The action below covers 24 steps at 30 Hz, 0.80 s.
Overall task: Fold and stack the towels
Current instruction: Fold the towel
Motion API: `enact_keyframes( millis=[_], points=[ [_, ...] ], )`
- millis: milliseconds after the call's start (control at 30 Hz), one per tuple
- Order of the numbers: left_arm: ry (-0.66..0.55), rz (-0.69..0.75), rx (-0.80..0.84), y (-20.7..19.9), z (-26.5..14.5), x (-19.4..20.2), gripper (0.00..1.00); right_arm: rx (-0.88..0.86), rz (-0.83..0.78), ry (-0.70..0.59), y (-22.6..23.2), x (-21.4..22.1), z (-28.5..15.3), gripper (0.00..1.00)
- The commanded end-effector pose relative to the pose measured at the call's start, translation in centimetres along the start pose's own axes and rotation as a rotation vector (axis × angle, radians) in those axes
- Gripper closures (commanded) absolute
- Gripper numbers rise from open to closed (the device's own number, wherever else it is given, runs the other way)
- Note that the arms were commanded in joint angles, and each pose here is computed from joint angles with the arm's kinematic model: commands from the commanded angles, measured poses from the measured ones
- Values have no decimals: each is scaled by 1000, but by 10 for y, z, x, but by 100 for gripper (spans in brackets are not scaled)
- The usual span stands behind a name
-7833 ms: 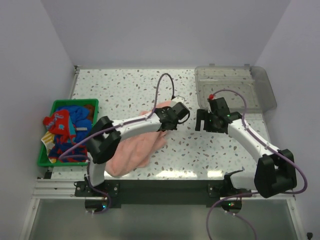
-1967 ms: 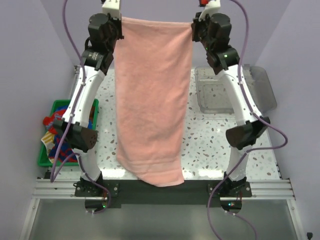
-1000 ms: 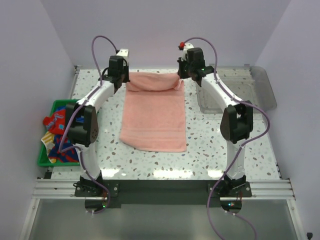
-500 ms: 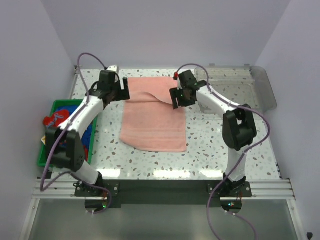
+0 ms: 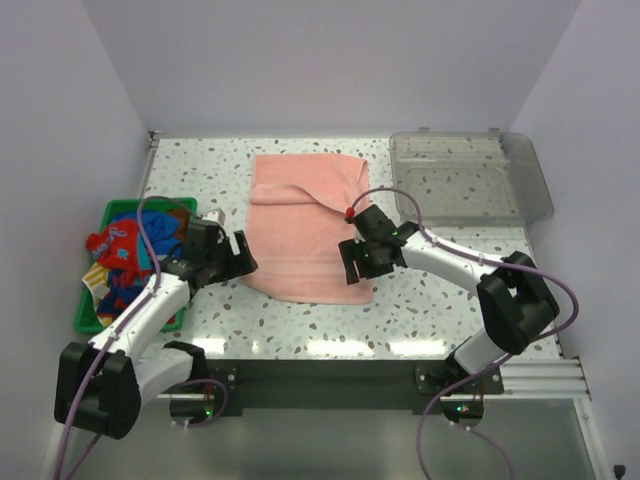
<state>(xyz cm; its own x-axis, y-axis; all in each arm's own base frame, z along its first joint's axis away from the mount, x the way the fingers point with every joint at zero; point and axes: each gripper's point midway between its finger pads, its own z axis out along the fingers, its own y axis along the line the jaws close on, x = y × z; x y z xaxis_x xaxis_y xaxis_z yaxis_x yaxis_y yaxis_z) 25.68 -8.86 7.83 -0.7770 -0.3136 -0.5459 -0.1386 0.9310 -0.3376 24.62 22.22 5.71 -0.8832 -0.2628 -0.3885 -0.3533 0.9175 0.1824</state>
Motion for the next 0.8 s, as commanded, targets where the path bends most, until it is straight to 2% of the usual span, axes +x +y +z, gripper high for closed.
enact_keyframes(
  millis=[0, 100, 467, 667, 767],
  points=[
    [-58, -37, 104, -20, 6, -9, 12, -55, 46, -82, 10, -14, 2, 34],
    [-70, -40, 140, -25, 13, -10, 13, -54, 46, -74, 9, -9, 8, 34],
    [22, -78, 137, -22, 37, 20, 21, -58, 58, -96, 7, -7, 8, 34],
    [42, -38, 188, -61, 9, 8, 29, -43, 55, -123, 4, -8, 0, 34],
    [1, -25, 237, -86, -16, -10, 33, -39, 54, -136, 3, -11, -5, 33]
  ],
)
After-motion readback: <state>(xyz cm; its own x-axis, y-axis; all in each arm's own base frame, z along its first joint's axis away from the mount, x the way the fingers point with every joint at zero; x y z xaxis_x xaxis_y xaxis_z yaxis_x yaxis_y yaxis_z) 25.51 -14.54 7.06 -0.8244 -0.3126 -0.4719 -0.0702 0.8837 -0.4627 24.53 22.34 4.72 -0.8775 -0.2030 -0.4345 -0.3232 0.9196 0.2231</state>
